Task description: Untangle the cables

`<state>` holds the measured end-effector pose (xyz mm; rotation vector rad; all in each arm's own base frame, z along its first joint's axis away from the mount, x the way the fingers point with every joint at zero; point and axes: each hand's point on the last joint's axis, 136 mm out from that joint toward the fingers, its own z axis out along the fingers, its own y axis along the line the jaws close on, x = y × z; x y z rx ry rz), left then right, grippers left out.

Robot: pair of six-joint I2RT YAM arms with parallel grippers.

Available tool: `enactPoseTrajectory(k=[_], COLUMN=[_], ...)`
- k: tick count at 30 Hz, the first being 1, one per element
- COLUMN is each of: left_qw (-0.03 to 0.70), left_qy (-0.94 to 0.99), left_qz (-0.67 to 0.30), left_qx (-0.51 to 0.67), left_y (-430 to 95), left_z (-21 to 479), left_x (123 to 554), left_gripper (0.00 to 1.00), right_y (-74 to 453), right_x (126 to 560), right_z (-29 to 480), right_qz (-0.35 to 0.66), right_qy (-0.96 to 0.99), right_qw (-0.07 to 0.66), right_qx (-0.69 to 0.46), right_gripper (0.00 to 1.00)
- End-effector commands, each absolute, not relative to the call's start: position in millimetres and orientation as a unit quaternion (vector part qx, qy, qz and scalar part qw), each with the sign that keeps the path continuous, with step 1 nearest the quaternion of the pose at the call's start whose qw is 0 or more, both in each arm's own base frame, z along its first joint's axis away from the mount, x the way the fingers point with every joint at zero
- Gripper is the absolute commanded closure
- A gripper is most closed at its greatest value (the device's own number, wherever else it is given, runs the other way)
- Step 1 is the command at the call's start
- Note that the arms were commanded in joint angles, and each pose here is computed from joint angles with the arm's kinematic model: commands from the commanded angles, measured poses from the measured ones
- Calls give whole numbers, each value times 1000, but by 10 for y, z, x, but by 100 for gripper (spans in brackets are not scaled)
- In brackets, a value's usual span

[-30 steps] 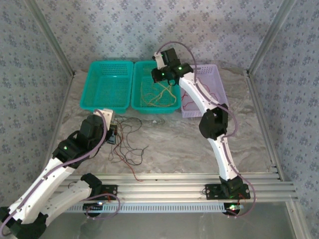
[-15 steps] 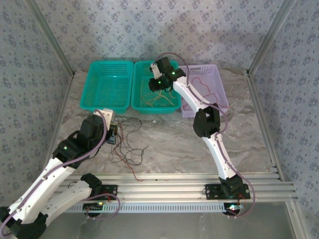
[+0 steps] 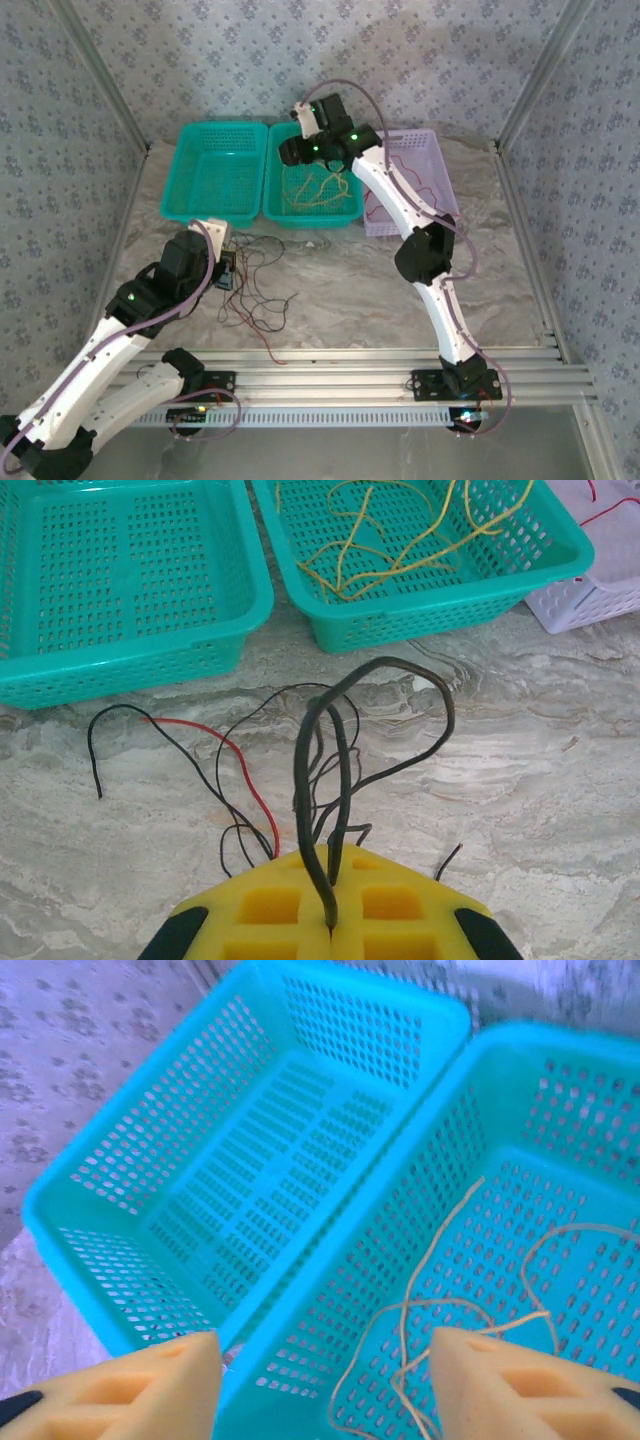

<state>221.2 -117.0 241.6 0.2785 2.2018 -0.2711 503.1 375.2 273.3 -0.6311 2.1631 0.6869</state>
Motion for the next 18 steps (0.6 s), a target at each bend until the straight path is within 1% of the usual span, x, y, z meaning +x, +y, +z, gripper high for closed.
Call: enactPoseTrajectory(k=[1,5,11,15,18], left_qw=[432,431,431,428,427], left_qy=[887,887,887,889,890], left_qz=[-110,-111,-110,-109,-108], left_qx=[120,120,121,122,123], left_y=[-1188,-1193,-1195,-1201,-1205], left_z=[2377,2374,2370,2353,2345], left_x=[2213,2212,2218,2221,2226], left_gripper=[100,100,100,100,100], right_y=[3661,3662,3732,3668,3607], right_x=[4989,4990,4991,5054,5094], right_z=[3186,3161,2972,2778,2598], right_qz=[275,301,307,224,187], right_qy=[825,823,827,839,852], right_qw=[423,411,392,406,398], right_qx=[-253,-251,-260,-283,-285], right_gripper=[36,29,26,21,17])
